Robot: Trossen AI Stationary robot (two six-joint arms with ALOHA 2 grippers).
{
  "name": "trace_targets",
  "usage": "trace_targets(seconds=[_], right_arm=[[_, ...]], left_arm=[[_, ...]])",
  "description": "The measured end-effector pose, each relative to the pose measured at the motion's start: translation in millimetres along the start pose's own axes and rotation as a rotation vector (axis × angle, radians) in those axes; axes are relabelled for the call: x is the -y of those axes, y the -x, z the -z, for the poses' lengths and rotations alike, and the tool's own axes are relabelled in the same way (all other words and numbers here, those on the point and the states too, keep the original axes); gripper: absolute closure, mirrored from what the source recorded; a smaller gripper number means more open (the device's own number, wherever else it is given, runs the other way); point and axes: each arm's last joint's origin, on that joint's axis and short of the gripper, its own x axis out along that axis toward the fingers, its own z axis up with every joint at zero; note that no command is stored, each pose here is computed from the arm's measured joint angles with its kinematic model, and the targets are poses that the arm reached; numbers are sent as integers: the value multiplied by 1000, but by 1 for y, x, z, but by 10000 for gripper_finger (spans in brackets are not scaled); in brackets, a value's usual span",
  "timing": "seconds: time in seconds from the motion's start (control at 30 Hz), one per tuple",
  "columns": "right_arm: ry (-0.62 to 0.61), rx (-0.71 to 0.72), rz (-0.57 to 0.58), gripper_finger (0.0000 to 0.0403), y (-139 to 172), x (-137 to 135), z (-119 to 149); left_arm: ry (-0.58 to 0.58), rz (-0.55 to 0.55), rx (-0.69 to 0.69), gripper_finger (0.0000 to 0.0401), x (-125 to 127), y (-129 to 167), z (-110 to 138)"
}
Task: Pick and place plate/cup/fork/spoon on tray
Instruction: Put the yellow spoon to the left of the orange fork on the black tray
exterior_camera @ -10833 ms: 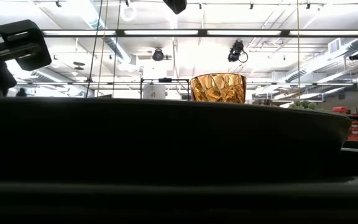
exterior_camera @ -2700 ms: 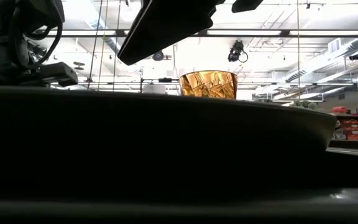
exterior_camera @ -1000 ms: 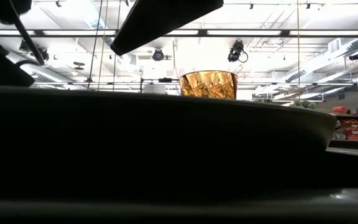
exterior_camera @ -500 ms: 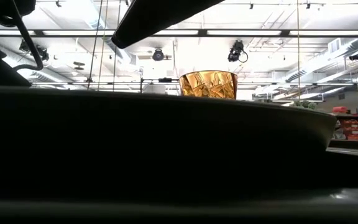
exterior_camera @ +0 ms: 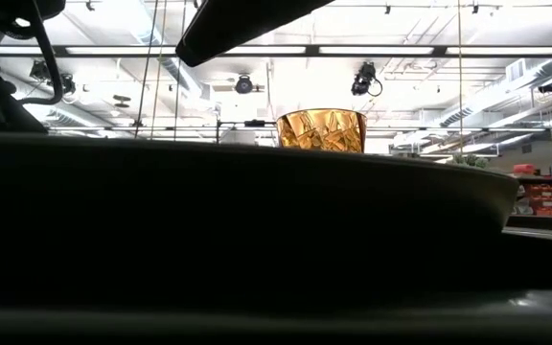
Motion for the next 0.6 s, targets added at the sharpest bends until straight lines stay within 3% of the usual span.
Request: trace_targets(seconds=[0.23, 0.6], right_arm=[[5, 0, -3, 279, 1, -2, 0], [-16, 7, -42, 279, 1, -4, -1]], left_arm=[[202, 11, -20, 328, 2, 3, -2], [129, 26, -6, 244, 5, 7, -8]])
